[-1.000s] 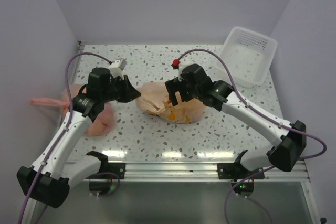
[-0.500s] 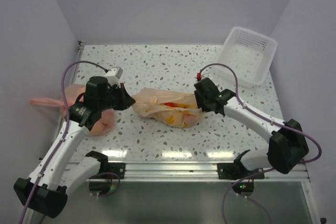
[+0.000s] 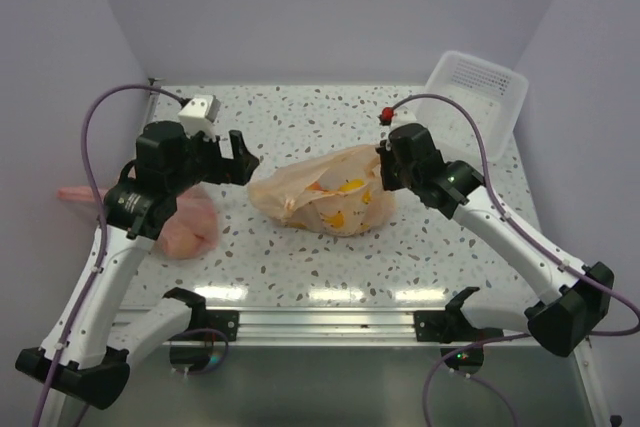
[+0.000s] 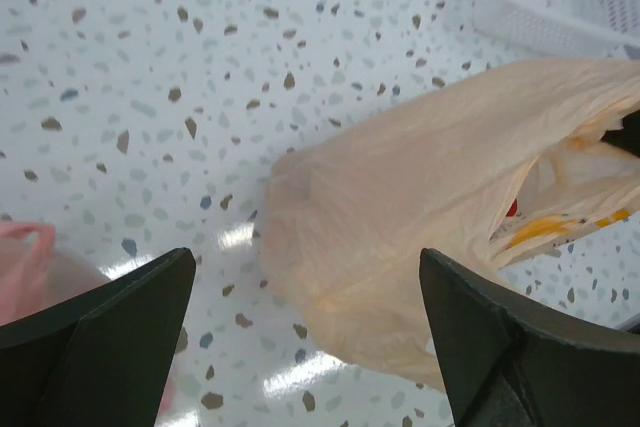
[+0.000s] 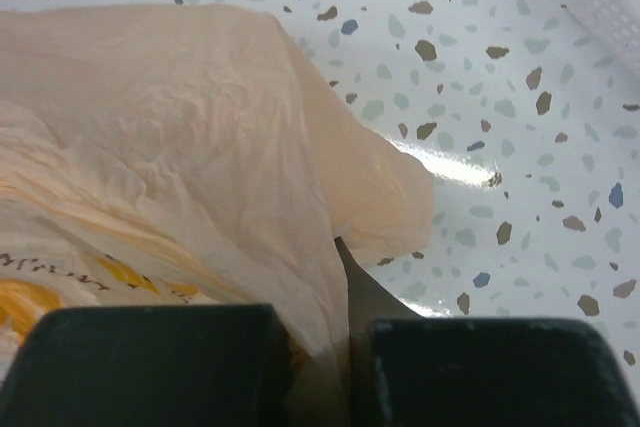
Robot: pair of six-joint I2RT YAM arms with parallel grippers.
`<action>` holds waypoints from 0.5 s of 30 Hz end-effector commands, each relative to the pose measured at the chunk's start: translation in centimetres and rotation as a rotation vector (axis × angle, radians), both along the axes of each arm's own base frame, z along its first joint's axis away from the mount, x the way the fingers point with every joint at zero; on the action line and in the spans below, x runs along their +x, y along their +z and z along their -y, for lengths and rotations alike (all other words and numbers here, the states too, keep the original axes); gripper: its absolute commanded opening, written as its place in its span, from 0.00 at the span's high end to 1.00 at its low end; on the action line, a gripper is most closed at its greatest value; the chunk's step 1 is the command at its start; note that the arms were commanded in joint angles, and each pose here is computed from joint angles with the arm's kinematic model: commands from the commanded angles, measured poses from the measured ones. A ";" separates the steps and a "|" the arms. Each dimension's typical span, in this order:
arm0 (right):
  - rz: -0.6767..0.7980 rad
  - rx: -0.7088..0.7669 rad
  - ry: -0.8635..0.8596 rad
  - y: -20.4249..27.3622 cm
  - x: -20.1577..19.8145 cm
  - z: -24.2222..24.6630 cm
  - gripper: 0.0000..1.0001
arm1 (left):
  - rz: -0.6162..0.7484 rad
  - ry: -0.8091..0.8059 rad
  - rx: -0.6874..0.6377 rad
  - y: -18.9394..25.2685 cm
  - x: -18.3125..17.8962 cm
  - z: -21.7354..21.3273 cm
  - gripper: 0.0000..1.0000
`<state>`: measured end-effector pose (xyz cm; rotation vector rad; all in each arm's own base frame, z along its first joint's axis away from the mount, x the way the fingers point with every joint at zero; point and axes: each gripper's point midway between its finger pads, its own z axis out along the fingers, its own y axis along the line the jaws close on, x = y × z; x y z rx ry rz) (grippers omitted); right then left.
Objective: Untie the knot of the plastic bag and take out the fruit
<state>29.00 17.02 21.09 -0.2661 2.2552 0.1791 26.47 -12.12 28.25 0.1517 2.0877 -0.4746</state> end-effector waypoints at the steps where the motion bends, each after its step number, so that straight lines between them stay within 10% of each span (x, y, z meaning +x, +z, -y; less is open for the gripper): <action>1: 0.025 -0.002 0.051 2.0 0.6 -1.1 1.00 | 0.184 -0.051 0.026 6.3 1.1 0.3 0.00; 15: 0.002 -0.018 0.062 2.0 0.8 -1.6 1.00 | 0.156 -0.223 0.253 1.7 -0.8 14.5 0.00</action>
